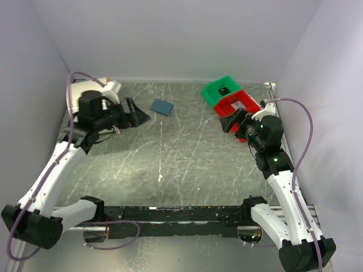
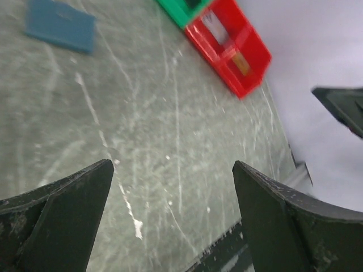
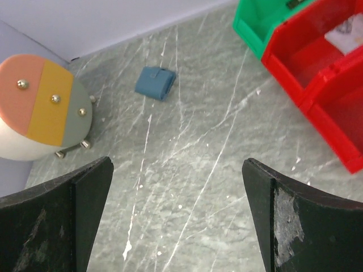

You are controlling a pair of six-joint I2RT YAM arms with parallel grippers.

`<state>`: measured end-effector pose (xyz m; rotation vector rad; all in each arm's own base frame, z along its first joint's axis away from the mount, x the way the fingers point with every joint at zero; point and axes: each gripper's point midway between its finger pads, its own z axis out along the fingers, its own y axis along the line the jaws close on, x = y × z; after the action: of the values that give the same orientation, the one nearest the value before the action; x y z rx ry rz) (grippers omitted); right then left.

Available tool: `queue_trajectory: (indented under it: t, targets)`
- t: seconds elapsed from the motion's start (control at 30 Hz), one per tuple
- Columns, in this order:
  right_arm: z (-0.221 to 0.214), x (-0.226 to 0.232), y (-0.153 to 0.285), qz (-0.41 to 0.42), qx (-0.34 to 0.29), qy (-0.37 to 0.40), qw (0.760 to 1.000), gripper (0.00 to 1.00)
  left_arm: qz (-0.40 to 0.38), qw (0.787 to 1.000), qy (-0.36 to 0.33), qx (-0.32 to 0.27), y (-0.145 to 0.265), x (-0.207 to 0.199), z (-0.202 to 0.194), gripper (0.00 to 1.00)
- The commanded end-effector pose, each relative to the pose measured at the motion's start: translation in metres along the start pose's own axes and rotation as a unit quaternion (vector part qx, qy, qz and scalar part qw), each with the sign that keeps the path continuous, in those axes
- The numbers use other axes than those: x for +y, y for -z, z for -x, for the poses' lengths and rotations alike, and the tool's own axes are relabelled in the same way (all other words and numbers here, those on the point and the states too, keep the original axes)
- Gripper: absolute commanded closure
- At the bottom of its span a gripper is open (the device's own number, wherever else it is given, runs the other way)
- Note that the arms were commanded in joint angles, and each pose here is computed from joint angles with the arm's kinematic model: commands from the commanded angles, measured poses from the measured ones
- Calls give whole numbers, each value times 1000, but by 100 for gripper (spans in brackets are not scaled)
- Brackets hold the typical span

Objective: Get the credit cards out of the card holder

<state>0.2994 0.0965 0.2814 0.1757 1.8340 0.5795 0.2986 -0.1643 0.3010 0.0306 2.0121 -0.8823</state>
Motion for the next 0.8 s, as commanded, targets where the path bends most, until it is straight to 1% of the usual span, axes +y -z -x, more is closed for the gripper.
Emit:
queue_trajectory:
  t: [0.0,0.1,0.23,0.37,0.5,0.57,0.67,0.77]
  targets:
    - [0,3,2,3,-17,-51,999,0,3,998,-27,56,-30,-20,-32,1]
    - [-4,7,1,16,3,-30,999,0,57,995,-30,76,-46,-5,-42,1]
    - [-8,7,-4,8,43,-12,999,0,121,989,-37,73,-65,23,-41,1]
    - [-11,5,-6,1,69,2,998,0,183,980,-56,59,-81,49,-31,1]
    - [-18,1,-6,-7,73,-5,997,0,250,965,-74,32,-97,78,-18,1]
    - [-20,0,-6,-5,74,-5,997,0,274,957,-88,32,-104,92,-16,1]
    - [-24,-3,-7,-10,82,-3,997,0,324,941,-94,42,-105,114,-15,1]
    - [-28,-8,-8,-25,94,-3,995,0,347,932,-98,44,-104,137,-16,1]
